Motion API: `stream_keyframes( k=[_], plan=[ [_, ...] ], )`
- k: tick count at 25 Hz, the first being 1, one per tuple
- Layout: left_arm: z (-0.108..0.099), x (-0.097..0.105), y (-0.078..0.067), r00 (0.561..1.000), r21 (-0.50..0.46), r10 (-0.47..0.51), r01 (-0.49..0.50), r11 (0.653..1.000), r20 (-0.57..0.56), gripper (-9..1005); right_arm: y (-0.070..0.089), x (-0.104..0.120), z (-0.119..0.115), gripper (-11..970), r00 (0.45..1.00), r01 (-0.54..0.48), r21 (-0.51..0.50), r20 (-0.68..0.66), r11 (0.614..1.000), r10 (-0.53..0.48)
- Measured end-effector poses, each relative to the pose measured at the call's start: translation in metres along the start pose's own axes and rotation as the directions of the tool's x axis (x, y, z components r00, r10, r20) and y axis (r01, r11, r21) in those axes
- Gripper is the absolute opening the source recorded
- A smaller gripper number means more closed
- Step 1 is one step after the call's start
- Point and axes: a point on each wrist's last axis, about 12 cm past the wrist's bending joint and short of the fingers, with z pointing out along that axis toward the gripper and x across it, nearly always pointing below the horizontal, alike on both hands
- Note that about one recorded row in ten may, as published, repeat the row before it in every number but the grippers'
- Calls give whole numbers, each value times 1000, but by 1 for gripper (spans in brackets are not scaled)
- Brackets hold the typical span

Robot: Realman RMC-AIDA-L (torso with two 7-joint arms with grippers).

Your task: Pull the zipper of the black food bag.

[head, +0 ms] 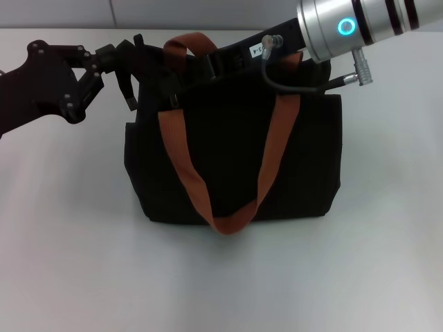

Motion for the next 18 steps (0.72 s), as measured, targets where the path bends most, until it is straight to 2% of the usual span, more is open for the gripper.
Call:
stream_keyframes(
  k=[11, 18],
  plan=[
    [1, -1, 0, 1000, 3, 1, -1, 1000, 2, 9, 2, 2, 1, 311, 999, -40, -64, 18, 997, 41],
    [1, -1, 0, 1000, 3, -6, 6, 1000, 2, 9, -1, 4, 1, 312, 999, -48, -53, 14, 997, 49]
  ],
)
